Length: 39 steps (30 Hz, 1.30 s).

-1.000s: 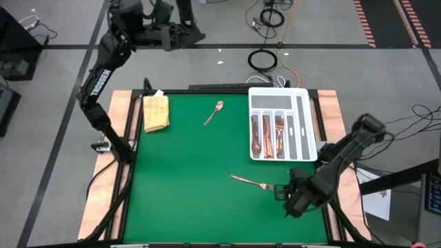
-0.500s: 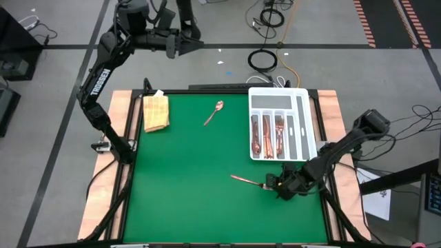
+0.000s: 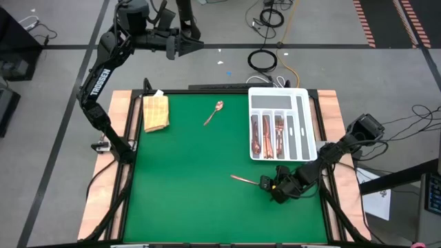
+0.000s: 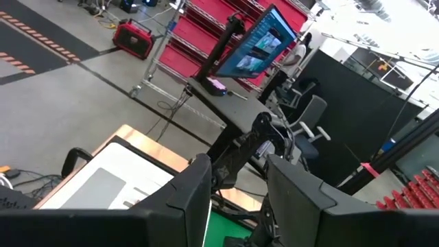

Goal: Sort silverware
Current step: Put the gold fork into the silverware organizer

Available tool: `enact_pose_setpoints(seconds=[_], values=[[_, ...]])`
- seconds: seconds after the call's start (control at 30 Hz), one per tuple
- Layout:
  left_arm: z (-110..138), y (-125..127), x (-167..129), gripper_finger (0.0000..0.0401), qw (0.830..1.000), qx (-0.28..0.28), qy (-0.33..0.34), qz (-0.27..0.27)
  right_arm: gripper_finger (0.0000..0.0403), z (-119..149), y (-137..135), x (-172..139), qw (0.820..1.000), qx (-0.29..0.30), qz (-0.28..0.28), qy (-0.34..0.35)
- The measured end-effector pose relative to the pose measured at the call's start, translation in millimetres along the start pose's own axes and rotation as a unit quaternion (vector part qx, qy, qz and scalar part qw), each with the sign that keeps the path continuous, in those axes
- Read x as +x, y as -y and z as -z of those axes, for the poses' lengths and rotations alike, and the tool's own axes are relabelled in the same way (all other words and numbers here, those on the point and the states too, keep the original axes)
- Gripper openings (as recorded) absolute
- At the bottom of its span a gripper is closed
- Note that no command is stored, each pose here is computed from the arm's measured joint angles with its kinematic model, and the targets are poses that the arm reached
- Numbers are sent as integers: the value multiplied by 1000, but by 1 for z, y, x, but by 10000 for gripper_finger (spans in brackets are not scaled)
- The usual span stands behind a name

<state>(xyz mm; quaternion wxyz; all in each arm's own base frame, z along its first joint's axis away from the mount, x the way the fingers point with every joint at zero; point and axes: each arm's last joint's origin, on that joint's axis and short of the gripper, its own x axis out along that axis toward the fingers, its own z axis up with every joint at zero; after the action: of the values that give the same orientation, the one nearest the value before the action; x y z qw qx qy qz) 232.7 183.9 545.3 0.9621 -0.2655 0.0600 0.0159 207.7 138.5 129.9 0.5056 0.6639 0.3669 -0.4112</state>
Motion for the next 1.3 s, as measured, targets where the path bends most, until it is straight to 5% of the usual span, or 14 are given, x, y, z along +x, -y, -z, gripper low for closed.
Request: enact_pose_setpoints(seconds=[0.37, 0.83, 0.97, 1.07, 1.3], values=[[2, -1, 0, 144, 1000, 24, -8, -4, 15, -10, -2, 1, 997, -16, -28, 72], [6, -3, 0, 144, 999, 20, -25, -12, 1, 14, -38, -23, 988, -85, -101, 81], [6, -3, 0, 144, 999, 23, -26, -12, 2, 30, -64, -57, 986, -117, -88, 83], [6, -3, 0, 144, 999, 25, -26, -12, 2, 31, -85, -96, 985, -152, -21, 83], [7, -3, 0, 144, 999, 37, -28, -12, 1, -4, -116, -211, 967, -208, 81, 124]])
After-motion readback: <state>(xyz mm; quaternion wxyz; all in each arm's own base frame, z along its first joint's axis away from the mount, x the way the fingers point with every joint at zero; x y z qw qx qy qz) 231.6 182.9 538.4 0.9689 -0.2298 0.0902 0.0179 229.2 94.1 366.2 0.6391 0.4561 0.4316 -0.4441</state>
